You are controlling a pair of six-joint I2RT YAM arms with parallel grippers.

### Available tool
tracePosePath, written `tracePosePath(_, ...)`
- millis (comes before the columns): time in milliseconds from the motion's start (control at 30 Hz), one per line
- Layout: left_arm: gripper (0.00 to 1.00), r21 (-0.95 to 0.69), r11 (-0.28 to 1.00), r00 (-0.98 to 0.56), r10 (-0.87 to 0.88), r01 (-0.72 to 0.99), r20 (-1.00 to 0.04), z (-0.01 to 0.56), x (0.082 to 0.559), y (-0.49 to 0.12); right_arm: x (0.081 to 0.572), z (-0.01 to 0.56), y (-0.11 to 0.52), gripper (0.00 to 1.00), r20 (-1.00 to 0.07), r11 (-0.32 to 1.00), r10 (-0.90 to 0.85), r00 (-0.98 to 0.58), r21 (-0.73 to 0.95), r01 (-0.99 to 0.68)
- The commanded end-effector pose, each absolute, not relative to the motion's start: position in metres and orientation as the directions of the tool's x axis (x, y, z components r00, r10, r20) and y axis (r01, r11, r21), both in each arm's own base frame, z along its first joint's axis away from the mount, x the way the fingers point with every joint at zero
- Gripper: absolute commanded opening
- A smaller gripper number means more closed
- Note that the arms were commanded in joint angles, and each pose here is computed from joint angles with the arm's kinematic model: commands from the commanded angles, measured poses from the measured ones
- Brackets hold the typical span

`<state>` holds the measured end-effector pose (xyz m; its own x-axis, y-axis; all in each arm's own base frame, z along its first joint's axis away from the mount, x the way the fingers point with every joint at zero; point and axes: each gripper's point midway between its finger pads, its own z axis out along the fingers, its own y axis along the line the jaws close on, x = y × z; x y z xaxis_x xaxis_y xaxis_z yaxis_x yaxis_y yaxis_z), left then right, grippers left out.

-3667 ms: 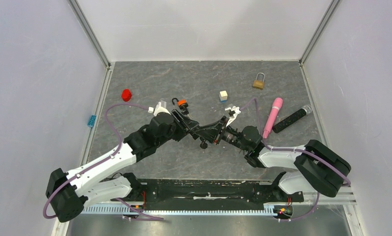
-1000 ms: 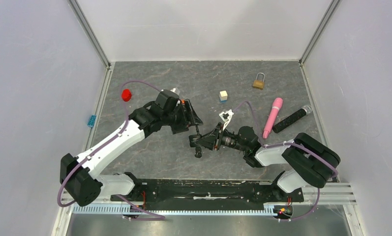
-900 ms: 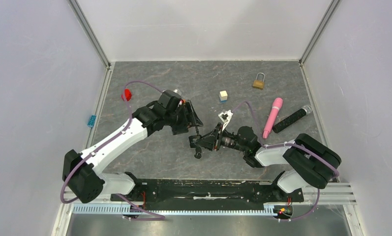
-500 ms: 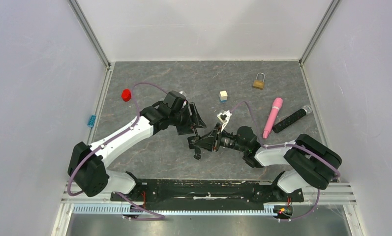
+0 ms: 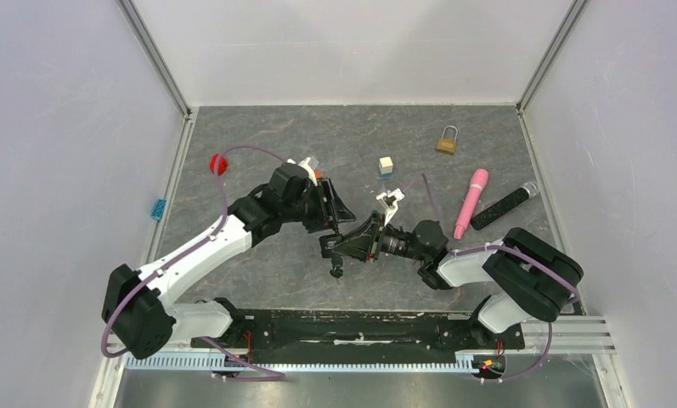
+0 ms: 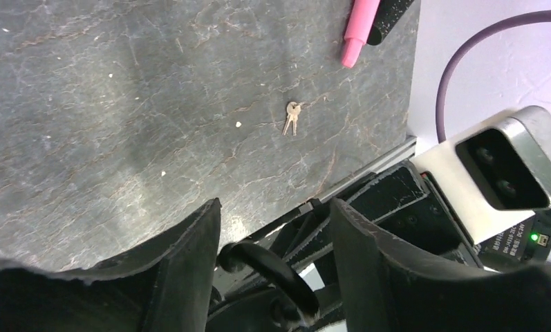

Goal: Unlock with the key

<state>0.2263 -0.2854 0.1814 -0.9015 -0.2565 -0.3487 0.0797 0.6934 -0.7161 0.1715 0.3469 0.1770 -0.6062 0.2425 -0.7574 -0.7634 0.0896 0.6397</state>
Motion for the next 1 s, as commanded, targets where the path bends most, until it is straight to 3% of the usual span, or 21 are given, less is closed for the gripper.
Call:
tracePosePath(0, 0.69, -0.646, 0.751, -0.860, -0.235, 0.134, -0.452, 0.204, 0.232, -0.268, 0.176, 0.223, 0.349, 0.00, -0.798, 0.026, 0.334, -0.501, 0.539, -0.842)
tracePosePath(233, 0.75, -0.597, 0.797, -0.881, -0.215, 0.092, -0.422, 0.200, 0.229, -0.259, 0.185, 0.213, 0.354, 0.00, -0.830, 0.096, 0.293, -0.474, 0.519, -0.849)
tracePosePath(633, 0.70, -0.574, 0.817, -0.920, -0.184, 0.053, -0.347, 0.179, 0.229, -0.268, 0.190, 0.199, 0.363, 0.00, -0.887, 0.203, 0.210, -0.411, 0.451, -0.869)
tracePosePath(800, 0.58, -0.572, 0.818, -0.906, -0.200, 0.054, -0.372, 0.180, 0.236, -0.268, 0.189, 0.196, 0.367, 0.00, -0.892, 0.206, 0.192, -0.408, 0.443, -0.872)
tracePosePath(967, 0.30, -0.616, 0.779, -0.885, -0.203, 0.113, -0.419, 0.191, 0.237, -0.273, 0.182, 0.198, 0.367, 0.00, -0.872, 0.160, 0.212, -0.440, 0.476, -0.865)
